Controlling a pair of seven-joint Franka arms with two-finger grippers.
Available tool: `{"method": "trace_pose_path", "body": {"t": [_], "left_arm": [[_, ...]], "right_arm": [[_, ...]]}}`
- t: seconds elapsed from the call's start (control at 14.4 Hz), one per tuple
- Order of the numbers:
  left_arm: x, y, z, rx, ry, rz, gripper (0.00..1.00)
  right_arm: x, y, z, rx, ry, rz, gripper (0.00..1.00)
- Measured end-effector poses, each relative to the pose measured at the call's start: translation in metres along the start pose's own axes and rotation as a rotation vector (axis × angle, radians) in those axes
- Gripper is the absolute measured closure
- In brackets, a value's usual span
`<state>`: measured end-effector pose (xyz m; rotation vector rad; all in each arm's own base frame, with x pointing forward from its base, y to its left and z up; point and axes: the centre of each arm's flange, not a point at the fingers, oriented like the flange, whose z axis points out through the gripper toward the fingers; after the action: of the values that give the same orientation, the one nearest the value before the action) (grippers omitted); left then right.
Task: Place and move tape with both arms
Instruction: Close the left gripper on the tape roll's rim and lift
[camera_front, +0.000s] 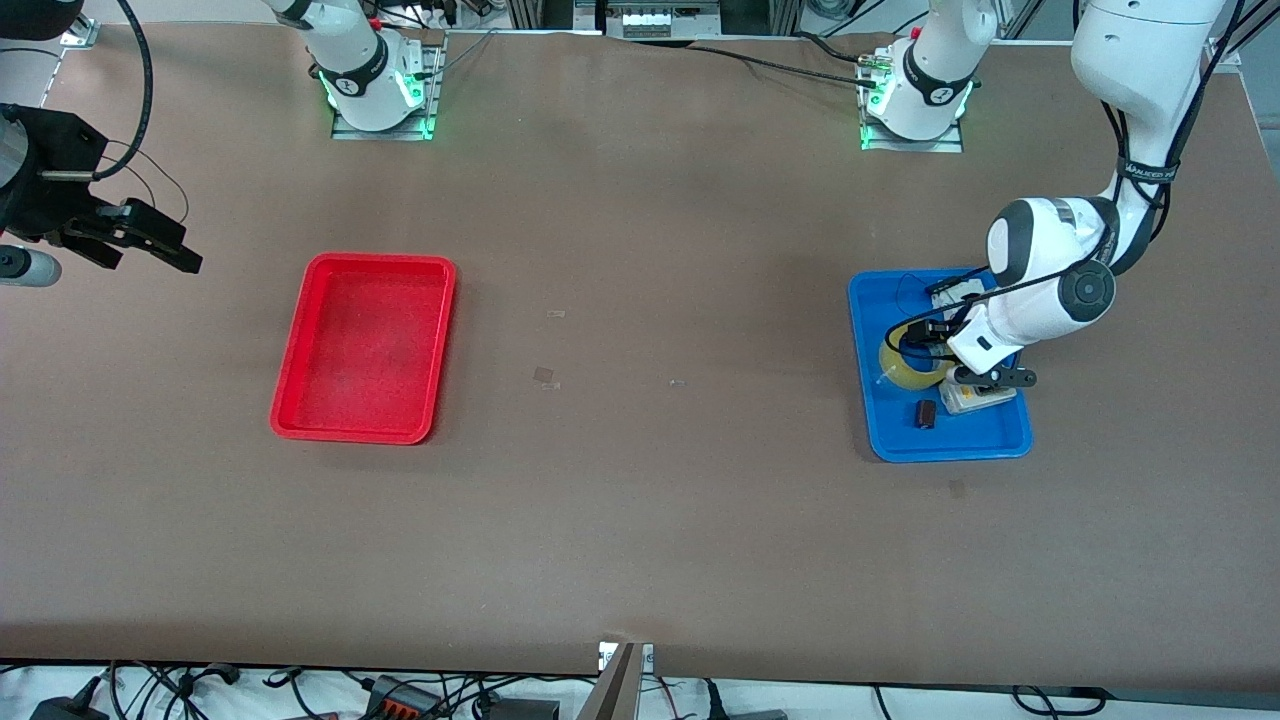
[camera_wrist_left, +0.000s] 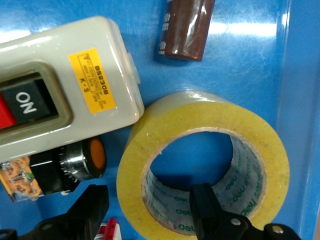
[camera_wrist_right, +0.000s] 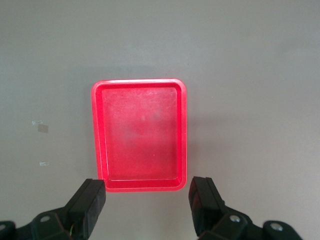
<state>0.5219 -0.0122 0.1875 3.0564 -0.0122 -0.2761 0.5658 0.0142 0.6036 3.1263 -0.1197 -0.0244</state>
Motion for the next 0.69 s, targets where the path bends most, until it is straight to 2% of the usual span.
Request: {"method": "trace_pose_path", "body": {"t": [0.07,0.14,0.21,0.28,0.42,0.48,0.62,0.69], "left_arm": [[0.0,0.0,0.0001,0.0,0.0,0.001,0.13],[0.0,0.0,0.0003,0.0,0.0,0.002,0.28],[0.0,-0.0002,0.0009,0.0,-0.001,0.002,0.28],[-0.0001,-0.0005,0.0016,0.0,-0.003,0.001,0.33],[0.0002,-0.0027,0.0023,-0.001,-0.003,-0.001,0.58],[0.0002,-0.0039,0.0024,-0.001,-0.003,0.001,0.58],[0.0016,-0.007,0.0002,-0.002,-0.001,0.015,0.74],[0.0024,-0.0091,-0.0012,-0.003,0.0,0.018,0.74]], "right_arm": [[0.0,0.0,0.0,0.0,0.0,0.0,0.01],[0.0,0.0,0.0,0.0,0.0,0.0,0.01],[0.0,0.0,0.0,0.0,0.0,0.0,0.01],[0.0,0.0,0.0,0.0,0.0,0.0,0.01],[0.0,0.0,0.0,0.0,0.0,0.0,0.01],[0.0,0.0,0.0,0.0,0.0,0.0,0.01],[0.0,0.0,0.0,0.0,0.0,0.0,0.01],[0.0,0.0,0.0,0.0,0.0,0.0,0.01]]}}
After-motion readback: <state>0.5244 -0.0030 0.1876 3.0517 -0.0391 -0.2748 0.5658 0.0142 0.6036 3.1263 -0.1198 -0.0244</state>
